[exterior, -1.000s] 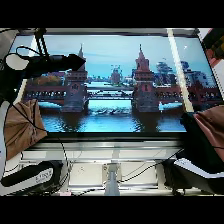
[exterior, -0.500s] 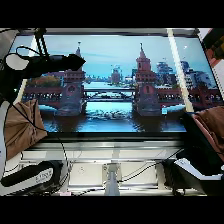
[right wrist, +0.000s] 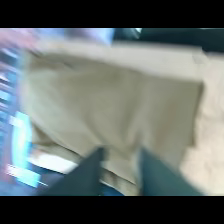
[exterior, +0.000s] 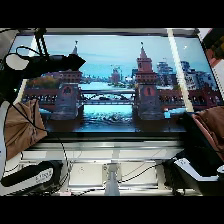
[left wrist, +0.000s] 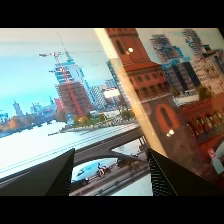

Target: Fold the clothes and pants, and hang the long-sleeved shirts on hangers.

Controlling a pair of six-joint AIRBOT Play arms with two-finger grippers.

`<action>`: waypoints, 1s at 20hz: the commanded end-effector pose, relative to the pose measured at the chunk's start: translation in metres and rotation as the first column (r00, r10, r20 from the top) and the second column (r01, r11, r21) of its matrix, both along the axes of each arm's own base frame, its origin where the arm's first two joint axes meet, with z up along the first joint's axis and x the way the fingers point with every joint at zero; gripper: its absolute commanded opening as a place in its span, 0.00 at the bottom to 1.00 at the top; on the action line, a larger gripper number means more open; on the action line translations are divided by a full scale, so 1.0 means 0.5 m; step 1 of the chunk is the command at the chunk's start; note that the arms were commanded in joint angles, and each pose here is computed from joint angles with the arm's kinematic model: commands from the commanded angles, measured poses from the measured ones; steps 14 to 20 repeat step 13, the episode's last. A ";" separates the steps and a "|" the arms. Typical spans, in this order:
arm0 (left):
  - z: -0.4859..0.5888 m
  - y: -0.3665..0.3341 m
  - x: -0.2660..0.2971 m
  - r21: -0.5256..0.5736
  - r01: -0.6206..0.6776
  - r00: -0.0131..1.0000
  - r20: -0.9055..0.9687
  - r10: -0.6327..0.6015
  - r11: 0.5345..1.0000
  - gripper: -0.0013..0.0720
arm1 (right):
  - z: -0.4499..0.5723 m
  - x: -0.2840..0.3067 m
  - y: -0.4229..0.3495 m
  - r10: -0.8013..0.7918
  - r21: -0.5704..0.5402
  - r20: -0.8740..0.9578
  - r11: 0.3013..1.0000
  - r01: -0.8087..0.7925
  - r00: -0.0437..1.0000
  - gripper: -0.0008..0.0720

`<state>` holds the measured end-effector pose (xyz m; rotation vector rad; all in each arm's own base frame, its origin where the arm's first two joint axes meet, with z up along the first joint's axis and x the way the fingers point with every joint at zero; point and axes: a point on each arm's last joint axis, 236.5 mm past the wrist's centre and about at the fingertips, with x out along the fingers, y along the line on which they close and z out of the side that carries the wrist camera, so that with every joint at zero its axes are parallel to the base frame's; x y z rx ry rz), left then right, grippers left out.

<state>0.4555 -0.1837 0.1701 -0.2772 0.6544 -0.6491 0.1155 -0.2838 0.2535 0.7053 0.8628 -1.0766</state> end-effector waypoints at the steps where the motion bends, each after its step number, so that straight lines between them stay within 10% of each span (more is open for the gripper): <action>1: -0.001 0.001 0.001 0.000 -0.001 1.000 0.000 0.001 1.000 0.70 | 0.119 0.138 0.056 0.230 -0.114 0.267 0.972 -0.206 0.936 0.07; 13: -0.001 0.001 0.001 0.000 -0.001 1.000 0.000 0.001 1.000 0.70 | 0.177 0.328 0.425 0.831 -0.252 0.230 0.554 -0.793 0.507 0.03; 20: -0.001 0.001 0.001 0.000 -0.001 1.000 0.000 0.001 1.000 0.70 | 0.177 0.328 0.425 0.831 -0.252 0.230 0.554 -0.793 0.507 0.03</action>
